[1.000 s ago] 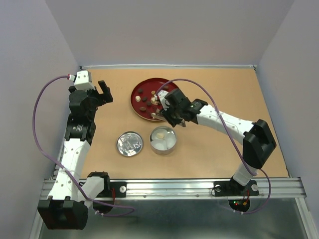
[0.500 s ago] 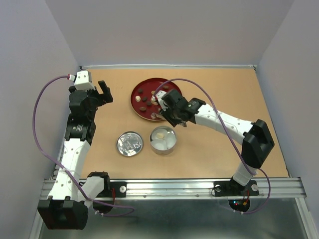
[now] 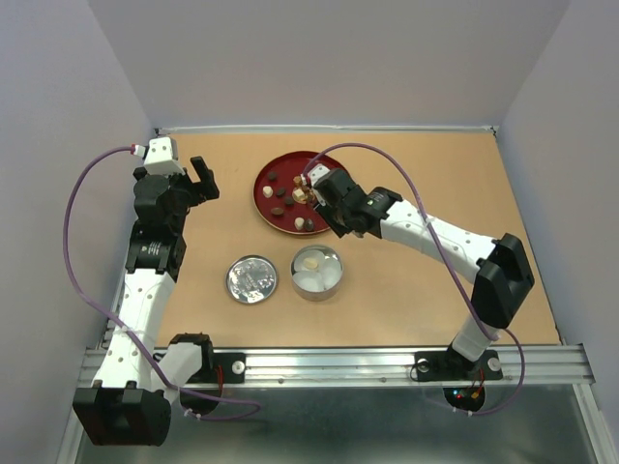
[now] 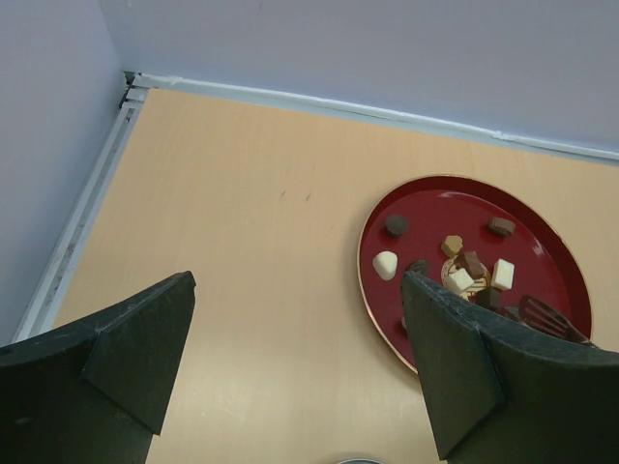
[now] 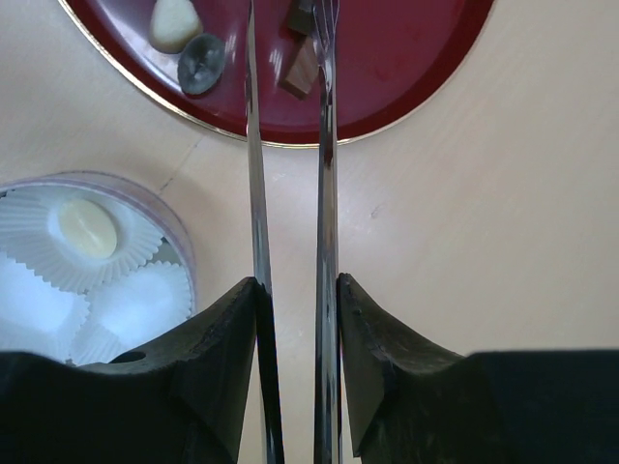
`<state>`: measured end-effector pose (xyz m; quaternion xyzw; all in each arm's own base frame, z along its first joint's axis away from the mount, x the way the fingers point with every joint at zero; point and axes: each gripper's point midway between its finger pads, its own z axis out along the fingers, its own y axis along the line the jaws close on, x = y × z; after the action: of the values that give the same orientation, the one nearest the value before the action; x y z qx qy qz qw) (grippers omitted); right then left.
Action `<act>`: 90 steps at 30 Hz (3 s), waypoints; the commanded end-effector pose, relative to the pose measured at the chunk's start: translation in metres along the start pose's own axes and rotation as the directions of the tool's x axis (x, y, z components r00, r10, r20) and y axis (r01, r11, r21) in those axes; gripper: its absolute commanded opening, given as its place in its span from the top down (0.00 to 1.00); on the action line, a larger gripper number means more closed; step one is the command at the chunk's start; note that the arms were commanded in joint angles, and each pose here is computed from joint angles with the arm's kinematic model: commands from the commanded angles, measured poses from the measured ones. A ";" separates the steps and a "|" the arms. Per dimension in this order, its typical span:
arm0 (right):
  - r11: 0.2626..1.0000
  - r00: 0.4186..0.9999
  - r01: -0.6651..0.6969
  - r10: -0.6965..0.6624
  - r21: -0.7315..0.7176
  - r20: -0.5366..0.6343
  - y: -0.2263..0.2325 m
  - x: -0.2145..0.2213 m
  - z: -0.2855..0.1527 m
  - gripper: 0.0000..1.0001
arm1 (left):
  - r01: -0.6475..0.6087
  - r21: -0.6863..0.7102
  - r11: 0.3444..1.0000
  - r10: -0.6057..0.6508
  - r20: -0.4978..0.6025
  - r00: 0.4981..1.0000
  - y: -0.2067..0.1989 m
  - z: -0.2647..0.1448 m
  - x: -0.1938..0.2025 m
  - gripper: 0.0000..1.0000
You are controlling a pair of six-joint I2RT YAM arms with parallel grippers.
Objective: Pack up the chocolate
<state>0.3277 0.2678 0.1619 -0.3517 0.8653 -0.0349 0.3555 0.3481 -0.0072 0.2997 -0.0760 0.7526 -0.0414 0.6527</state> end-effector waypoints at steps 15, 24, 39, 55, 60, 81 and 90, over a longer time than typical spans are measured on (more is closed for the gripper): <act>0.992 0.988 -0.101 0.090 0.080 0.126 -0.016 -0.038 -0.011 0.56 | 0.000 0.008 1.000 -0.001 0.050 0.999 -0.001 -0.002 -0.014 0.01; 0.994 0.994 -0.079 0.073 0.074 0.085 -0.008 -0.028 0.003 0.56 | 0.000 0.014 1.000 -0.001 0.047 0.999 -0.002 -0.002 -0.014 0.01; 0.995 0.997 -0.075 0.073 0.071 0.027 -0.006 -0.012 0.015 0.56 | 0.000 0.015 1.000 0.000 0.044 0.999 -0.002 -0.001 -0.013 0.01; 0.991 0.996 -0.087 0.083 0.102 0.037 -0.017 -0.016 0.004 0.70 | -0.003 0.010 1.000 0.003 0.045 0.999 -0.001 -0.001 -0.013 0.01; 0.989 0.987 -0.120 0.110 0.085 0.118 -0.027 -0.035 -0.026 0.71 | -0.003 0.009 1.000 0.002 0.047 0.999 -0.001 -0.002 -0.013 0.01; 0.936 0.966 -0.242 0.256 -0.256 0.022 0.008 0.023 -0.131 0.72 | 0.001 0.012 1.000 -0.001 0.035 0.999 -0.001 0.000 -0.011 0.01; 0.909 0.965 -0.260 0.245 -0.326 -0.088 0.020 0.051 -0.158 0.72 | 0.002 0.013 1.000 -0.003 0.030 1.000 -0.002 0.002 -0.009 0.01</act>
<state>0.2133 0.2258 0.2444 -0.2862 0.8972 0.1318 0.3094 0.3492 -0.0080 0.2977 -0.0747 0.7548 -0.0427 0.6503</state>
